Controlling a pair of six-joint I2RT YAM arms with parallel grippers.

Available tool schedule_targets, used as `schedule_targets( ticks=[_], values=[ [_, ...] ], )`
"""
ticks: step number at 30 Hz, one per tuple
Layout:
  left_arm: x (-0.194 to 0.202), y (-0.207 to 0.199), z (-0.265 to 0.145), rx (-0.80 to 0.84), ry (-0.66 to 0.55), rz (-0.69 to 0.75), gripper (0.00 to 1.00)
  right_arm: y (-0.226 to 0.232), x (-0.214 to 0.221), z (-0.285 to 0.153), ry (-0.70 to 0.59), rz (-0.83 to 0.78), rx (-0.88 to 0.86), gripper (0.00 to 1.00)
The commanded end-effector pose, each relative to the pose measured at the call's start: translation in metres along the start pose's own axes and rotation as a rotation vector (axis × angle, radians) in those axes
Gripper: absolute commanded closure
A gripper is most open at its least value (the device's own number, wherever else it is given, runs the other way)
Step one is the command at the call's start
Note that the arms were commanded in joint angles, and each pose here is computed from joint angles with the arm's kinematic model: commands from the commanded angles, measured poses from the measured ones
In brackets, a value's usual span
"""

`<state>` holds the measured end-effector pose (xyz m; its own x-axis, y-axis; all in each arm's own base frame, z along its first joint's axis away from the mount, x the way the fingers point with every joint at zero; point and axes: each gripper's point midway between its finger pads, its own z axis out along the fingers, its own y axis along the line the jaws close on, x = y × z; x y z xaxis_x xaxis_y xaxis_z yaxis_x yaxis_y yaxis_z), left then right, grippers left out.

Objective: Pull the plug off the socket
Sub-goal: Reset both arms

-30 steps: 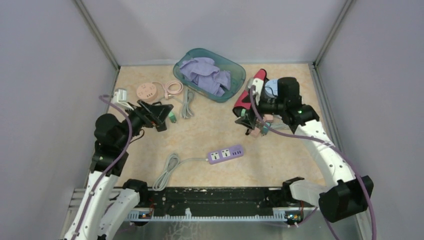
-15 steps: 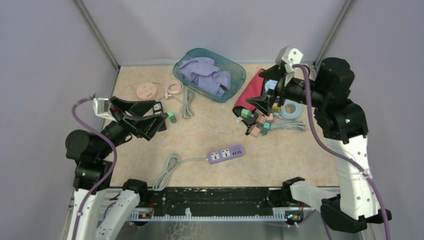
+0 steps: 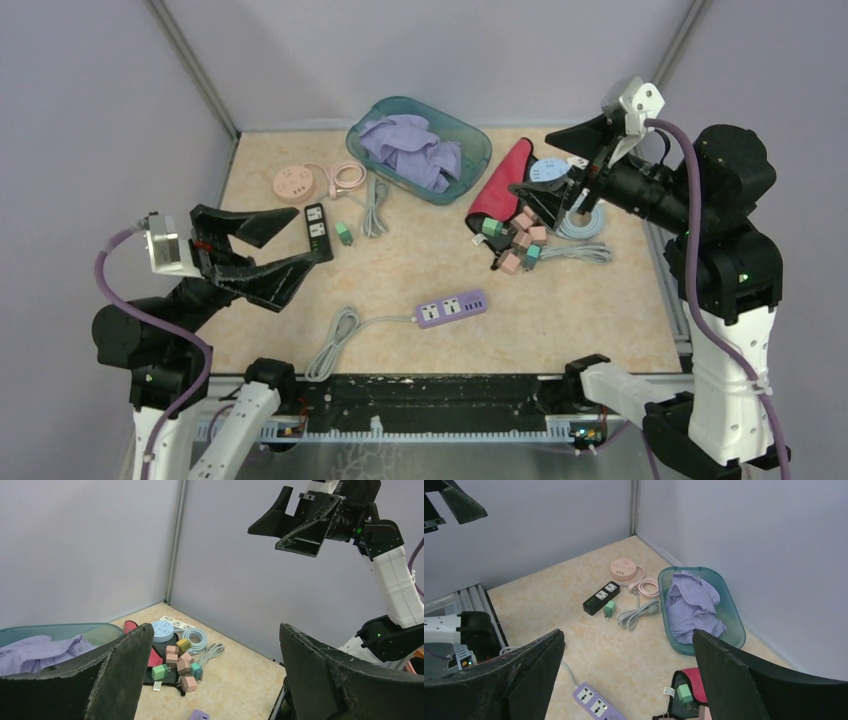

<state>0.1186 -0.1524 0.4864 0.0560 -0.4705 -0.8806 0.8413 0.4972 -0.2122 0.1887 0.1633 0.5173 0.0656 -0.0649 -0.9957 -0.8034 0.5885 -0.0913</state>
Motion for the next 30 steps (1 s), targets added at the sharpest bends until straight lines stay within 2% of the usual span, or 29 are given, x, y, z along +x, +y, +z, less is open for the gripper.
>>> schedule_targets(
  ticks=[1, 8, 17, 30],
  values=[
    [-0.018, -0.011, -0.005, 0.005, -0.059, 0.061, 0.00, -0.006, -0.011, -0.007, -0.023, 0.019, 0.058, 0.01],
    [-0.016, -0.007, -0.004, -0.002, -0.052, 0.060, 0.00, -0.006, -0.009, -0.008, -0.013, 0.001, 0.060, 0.01],
    [0.009, 0.012, -0.004, -0.034, -0.017, 0.025, 0.00, -0.010, 0.006, -0.011, 0.015, -0.017, 0.078, 0.01],
    [0.028, 0.019, -0.007, -0.040, 0.008, -0.009, 0.00, -0.012, 0.006, -0.014, 0.002, 0.003, 0.097, 0.01]
  ],
)
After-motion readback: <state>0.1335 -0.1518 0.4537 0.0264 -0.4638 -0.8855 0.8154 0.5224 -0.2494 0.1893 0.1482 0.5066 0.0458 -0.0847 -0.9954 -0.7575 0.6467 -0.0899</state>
